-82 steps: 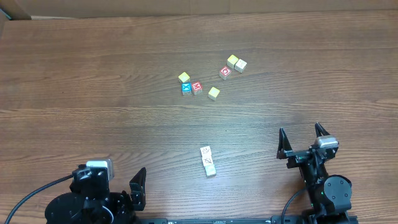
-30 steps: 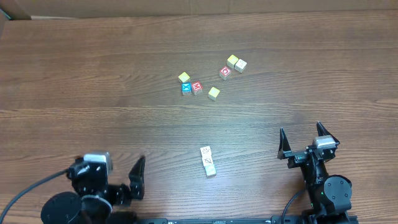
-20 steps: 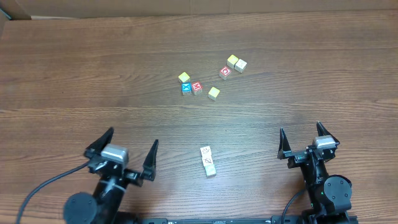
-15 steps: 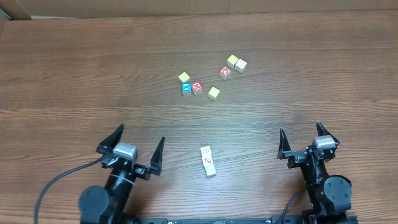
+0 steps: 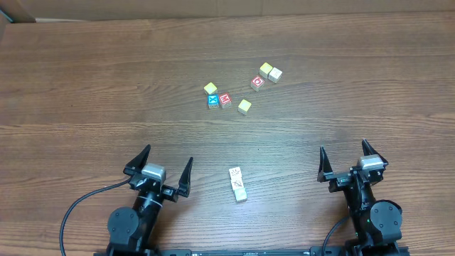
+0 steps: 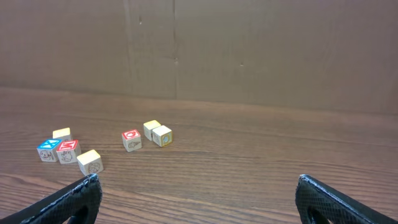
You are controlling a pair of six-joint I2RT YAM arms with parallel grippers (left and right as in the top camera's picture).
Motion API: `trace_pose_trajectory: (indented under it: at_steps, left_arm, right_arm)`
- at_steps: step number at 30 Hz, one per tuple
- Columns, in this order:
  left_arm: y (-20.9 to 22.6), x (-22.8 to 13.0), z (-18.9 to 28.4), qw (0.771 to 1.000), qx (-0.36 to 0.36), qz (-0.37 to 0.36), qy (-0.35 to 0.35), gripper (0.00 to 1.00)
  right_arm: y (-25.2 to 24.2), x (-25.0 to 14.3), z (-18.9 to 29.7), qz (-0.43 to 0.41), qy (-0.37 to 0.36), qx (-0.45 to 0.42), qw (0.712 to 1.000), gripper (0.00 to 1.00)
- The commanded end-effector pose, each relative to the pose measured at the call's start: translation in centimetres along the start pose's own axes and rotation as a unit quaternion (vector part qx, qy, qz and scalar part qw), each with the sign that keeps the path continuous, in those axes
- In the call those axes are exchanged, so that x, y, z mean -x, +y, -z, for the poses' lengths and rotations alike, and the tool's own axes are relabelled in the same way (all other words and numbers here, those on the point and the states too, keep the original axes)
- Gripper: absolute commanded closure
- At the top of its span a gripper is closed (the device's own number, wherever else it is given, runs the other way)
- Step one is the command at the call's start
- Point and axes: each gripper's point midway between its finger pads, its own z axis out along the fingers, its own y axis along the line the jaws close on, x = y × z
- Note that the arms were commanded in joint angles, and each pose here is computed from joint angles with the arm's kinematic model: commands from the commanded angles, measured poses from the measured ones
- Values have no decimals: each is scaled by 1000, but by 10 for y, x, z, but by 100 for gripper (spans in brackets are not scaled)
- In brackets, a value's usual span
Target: Flip 3 blocks
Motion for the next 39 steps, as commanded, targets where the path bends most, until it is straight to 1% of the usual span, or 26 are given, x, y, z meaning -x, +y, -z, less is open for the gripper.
trace_pose_trajectory:
  at_steps: [1,11,39]
  left_arm:
    - [9,-6,-1,1000,25,-10,-1,0]
    - [30,-7,2,997,71,-10,2,0]
    - [31,-7,2,997,72,-10,0,0]
  right_arm:
    - [-2,0,0,3,-5,-6,1000,0]
    - [-2,0,0,3,-5,-6,1000,0]
    - [-2,1,0,3,-5,-6,1000,0]
